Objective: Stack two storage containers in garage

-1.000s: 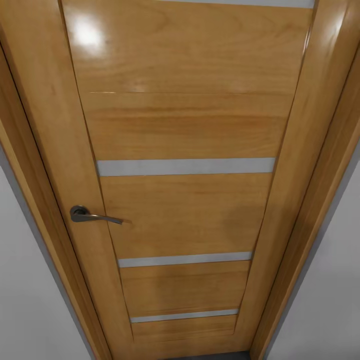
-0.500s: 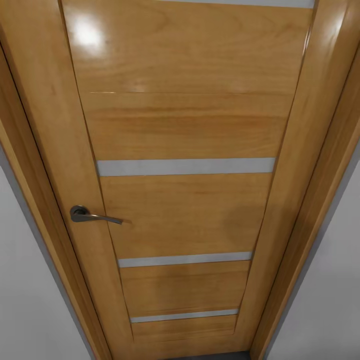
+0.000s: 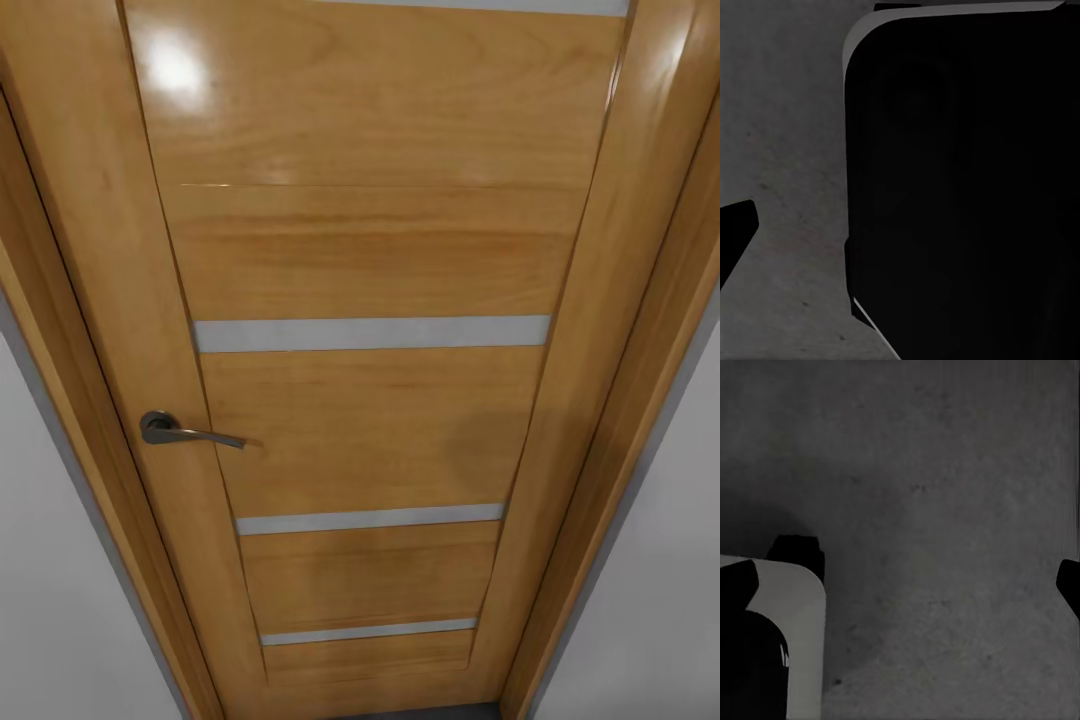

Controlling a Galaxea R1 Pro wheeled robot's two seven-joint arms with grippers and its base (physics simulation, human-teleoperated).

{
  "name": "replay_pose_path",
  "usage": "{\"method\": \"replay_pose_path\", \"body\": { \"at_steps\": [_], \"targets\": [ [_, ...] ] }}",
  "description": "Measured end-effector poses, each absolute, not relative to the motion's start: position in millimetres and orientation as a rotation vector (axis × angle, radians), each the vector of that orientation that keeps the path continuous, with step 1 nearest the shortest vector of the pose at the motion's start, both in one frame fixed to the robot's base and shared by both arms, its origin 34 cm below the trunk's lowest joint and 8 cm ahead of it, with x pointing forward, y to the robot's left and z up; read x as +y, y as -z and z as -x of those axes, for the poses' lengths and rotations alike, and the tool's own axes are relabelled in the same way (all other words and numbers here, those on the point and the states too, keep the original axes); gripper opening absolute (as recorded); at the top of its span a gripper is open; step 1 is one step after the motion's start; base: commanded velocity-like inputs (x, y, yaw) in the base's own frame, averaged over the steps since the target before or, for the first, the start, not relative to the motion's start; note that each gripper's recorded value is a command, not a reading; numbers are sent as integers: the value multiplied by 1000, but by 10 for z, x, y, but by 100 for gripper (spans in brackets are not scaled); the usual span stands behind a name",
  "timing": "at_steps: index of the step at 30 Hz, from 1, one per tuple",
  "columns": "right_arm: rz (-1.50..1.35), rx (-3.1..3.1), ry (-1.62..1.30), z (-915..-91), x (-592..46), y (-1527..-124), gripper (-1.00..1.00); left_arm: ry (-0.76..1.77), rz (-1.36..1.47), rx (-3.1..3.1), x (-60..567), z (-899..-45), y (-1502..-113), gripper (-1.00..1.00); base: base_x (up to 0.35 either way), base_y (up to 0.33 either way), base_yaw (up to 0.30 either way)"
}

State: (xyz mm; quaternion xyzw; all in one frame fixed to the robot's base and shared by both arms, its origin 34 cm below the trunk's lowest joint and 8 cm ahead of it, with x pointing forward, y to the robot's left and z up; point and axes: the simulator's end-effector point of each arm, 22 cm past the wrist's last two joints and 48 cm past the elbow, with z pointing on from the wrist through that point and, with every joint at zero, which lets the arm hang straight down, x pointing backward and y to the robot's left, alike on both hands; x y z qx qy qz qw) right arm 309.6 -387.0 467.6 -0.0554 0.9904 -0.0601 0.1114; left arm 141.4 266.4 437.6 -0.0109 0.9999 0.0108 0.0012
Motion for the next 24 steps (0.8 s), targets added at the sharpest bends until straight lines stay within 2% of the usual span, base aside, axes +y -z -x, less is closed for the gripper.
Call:
{"method": "replay_pose_path", "body": {
  "at_steps": [9,13,24],
  "targets": [
    [132,2792,146,-4152,-3837,-4966,100,-34,35,3139,2665,-1413,-4376,100,0,0,0],
    [135,2715,78,-4925,-3673,-5282,100,-34,36,3137,2665,-1421,-4376,100,0,0,0],
    [154,2687,24,-5183,-3449,-5424,100,-34,35,3137,2664,-1422,-4376,100,0,0,0]
  ]
}}
